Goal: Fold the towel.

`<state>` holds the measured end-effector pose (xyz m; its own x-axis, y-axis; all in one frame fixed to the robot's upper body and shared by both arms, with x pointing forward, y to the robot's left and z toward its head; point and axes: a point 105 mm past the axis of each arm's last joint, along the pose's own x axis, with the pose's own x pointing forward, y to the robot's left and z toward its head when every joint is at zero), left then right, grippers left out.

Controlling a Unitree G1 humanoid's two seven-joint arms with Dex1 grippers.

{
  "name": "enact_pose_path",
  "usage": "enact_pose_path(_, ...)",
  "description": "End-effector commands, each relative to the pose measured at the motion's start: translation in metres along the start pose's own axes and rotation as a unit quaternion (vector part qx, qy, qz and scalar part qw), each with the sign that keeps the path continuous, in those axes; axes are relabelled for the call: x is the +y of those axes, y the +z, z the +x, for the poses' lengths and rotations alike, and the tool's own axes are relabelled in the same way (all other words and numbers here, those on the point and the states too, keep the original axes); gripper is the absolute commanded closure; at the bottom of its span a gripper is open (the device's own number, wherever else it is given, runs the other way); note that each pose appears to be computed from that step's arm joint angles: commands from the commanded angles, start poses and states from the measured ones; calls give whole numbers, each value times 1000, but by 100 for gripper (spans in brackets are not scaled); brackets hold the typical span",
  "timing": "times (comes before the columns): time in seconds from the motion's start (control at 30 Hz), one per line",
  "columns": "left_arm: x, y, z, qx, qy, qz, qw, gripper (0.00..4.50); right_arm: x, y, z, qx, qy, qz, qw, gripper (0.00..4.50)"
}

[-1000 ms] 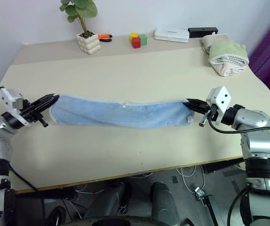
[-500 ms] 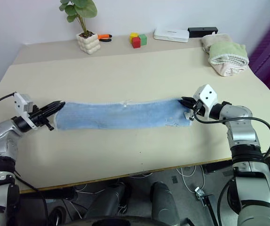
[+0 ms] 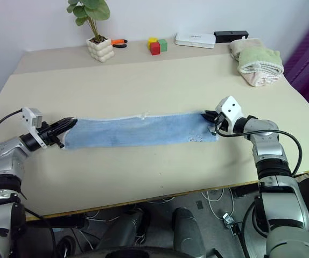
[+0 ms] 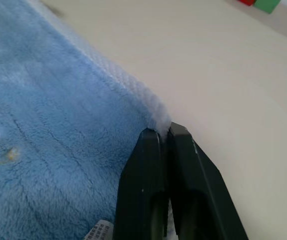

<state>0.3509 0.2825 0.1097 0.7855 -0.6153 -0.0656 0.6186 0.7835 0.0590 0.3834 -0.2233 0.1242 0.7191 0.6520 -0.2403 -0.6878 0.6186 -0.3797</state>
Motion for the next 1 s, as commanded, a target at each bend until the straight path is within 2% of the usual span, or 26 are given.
enact_pose_path(0.03, 4, 12, 5, -9, 5, 21, 1000, 210, -5, 10, 0, -18, -3, 1, 1000, 260)
enact_pose_path(0.17, 9, 22, 8, -33, 22, 31, 999, 5, -7, 13, 0, -21, -10, -1, 1000, 48)
enact_pose_path(0.2, 10, 27, 7, -44, 23, 32, 998, 0, -8, 13, -1, -20, -17, -6, 1000, 5)
enact_pose_path(0.3, 22, 43, 2, -79, 54, 14, 995, 0, -20, 19, -6, -25, -52, -11, 998, 5)
enact_pose_path(0.37, 23, 48, -2, -87, 49, -3, 995, 0, -27, 27, -10, -51, -69, 11, 996, 5)
enact_pose_path(0.4, 24, 53, -4, -95, 50, -3, 994, 57, -35, 34, -14, -69, -94, 21, 993, 69)
enact_pose_path(0.43, 25, 58, -6, -104, 53, -3, 993, 88, -42, 41, -18, -86, -114, 30, 989, 99)
enact_pose_path(0.57, 24, 81, -7, -143, 58, 2, 988, 291, -49, 68, -26, -141, -157, 63, 975, 299)
enact_pose_path(0.63, 14, 94, 5, -162, 56, 3, 985, 399, -36, 84, -16, -173, -163, 87, 967, 409)
enact_pose_path(0.67, 8, 101, 12, -175, 54, -1, 983, 444, -27, 91, -10, -189, -164, 104, 963, 449)
enact_pose_path(0.73, -8, 108, 29, -192, 49, -17, 980, 444, -6, 101, 4, -208, -159, 136, 955, 449)
enact_pose_path(0.83, -28, 111, 51, -210, 53, -69, 974, 444, 14, 99, 21, -200, -178, 186, 945, 449)
enact_pose_path(0.93, -65, 100, 81, -202, 17, -124, 971, 444, 38, 87, 45, -176, -199, 256, 929, 449)
enact_pose_path(1.0, -75, 88, 92, -198, 30, -156, 967, 444, 52, 79, 57, -153, -202, 265, 930, 449)
